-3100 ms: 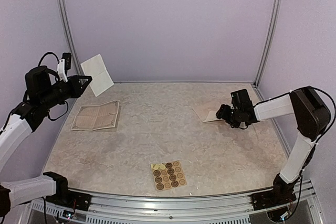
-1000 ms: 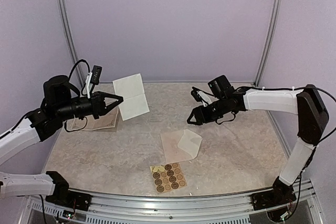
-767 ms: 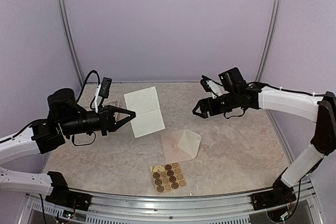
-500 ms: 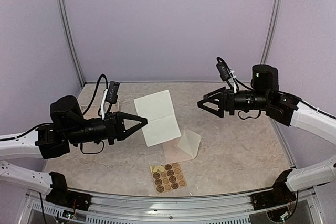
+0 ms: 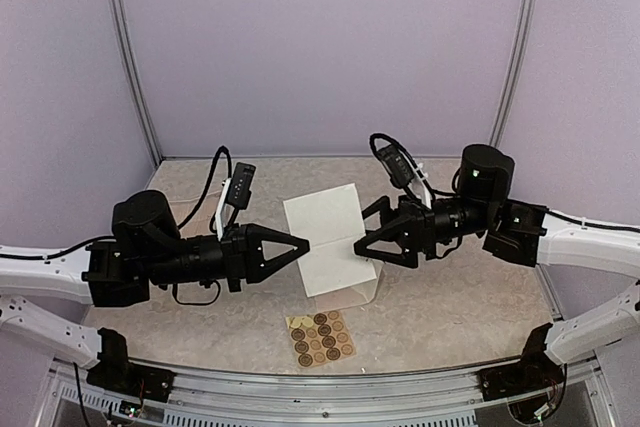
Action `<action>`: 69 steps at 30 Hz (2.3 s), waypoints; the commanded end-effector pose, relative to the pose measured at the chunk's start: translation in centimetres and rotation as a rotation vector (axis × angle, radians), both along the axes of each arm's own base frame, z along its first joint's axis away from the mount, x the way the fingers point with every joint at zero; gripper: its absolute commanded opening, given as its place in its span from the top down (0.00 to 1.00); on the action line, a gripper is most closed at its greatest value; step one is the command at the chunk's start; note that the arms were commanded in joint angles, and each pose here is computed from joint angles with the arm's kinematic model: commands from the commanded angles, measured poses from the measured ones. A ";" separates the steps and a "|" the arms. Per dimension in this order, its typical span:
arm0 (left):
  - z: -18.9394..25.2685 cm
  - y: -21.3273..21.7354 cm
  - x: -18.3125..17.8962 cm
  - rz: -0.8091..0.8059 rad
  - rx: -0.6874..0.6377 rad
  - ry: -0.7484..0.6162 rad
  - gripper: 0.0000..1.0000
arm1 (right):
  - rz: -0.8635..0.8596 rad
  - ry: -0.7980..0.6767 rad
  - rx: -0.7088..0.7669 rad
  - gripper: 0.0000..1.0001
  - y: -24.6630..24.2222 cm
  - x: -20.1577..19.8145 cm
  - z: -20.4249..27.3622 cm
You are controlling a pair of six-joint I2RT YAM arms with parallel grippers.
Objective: Place the letter into the envelope and seal it
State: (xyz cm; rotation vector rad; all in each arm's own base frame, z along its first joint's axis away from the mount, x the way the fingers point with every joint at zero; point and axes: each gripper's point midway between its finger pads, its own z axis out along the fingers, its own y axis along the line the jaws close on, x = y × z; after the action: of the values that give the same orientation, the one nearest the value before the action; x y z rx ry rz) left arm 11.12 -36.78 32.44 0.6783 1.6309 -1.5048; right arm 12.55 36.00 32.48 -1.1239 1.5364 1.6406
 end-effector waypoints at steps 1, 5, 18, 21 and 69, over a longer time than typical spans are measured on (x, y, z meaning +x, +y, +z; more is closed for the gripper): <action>1.7 -0.4 0.2 0.014 -0.039 -0.027 1.00 | 0.059 -0.015 0.071 0.31 0.5 -1.2 1.3; 1.0 -0.5 0.6 0.034 -0.012 -0.019 1.00 | 0.045 -0.012 0.083 0.59 0.4 -1.1 1.6; -2.7 -0.6 3.9 0.199 0.098 0.064 0.59 | -0.284 0.091 -0.118 1.00 0.0 4.6 -2.9; -5.3 0.3 6.0 0.300 0.152 0.149 0.48 | -0.421 0.170 -0.206 1.00 -1.7 7.7 -5.9; -30.8 -1.2 14.0 0.429 0.532 0.663 0.58 | -0.698 0.517 -0.774 1.00 -8.8 17.7 -27.2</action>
State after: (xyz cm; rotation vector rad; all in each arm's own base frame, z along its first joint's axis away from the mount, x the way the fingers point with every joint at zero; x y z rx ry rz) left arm 25.38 -38.20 3.06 0.0472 2.4901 -1.0546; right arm 30.24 27.02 5.80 -0.3368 2.6228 0.8607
